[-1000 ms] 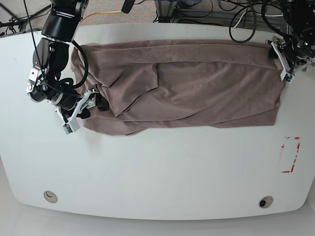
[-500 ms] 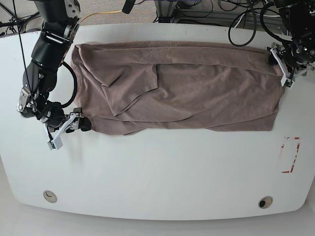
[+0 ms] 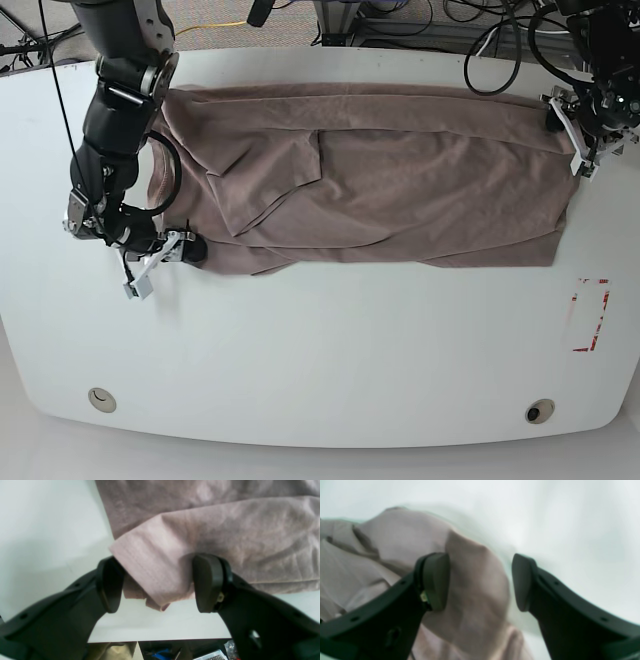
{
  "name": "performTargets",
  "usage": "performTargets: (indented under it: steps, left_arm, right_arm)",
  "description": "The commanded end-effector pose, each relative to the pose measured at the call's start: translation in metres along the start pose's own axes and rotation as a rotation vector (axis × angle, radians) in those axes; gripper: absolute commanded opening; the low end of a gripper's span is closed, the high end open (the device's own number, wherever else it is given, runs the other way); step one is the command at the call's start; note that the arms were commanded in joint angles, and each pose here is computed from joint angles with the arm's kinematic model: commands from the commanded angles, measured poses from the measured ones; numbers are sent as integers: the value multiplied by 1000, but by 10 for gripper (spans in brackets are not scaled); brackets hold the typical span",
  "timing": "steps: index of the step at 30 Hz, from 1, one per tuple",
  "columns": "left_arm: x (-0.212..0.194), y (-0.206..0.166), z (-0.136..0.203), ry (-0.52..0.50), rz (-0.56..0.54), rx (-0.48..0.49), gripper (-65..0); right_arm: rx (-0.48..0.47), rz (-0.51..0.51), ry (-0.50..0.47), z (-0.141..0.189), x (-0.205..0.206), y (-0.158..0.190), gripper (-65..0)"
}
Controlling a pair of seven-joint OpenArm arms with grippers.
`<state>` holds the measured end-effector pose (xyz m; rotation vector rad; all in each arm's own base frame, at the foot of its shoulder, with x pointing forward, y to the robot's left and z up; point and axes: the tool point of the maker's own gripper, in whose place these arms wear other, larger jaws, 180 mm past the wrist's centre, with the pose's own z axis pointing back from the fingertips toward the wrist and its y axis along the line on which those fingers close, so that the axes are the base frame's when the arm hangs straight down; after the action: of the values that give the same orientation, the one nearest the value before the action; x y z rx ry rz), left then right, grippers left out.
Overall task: Fold the T-shirt properly
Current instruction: 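Move the left gripper to the shirt corner beside it and grasp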
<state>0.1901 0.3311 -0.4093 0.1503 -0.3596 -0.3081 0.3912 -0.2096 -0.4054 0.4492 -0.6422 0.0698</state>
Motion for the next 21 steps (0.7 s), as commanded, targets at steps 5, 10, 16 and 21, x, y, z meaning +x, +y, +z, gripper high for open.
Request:
performTargets:
  steps: [5,10,16,21]
  left_arm:
    - [-1,17,12,-6,14,51,-249]
    - [20,25,36,-144,109,64,-243]
    - [46,35,62,-228,166,49,-240]
    - [70,48,77,-312,209,58,-240]
  right_arm:
    - [1,19,-40,5,18,1,-531]
    - [-5,21,-41,7,19,-2,-614]
    - [-8,23,-37,7,18,-2,-612]
    - [-4,20,-35,6,17,-1,-612]
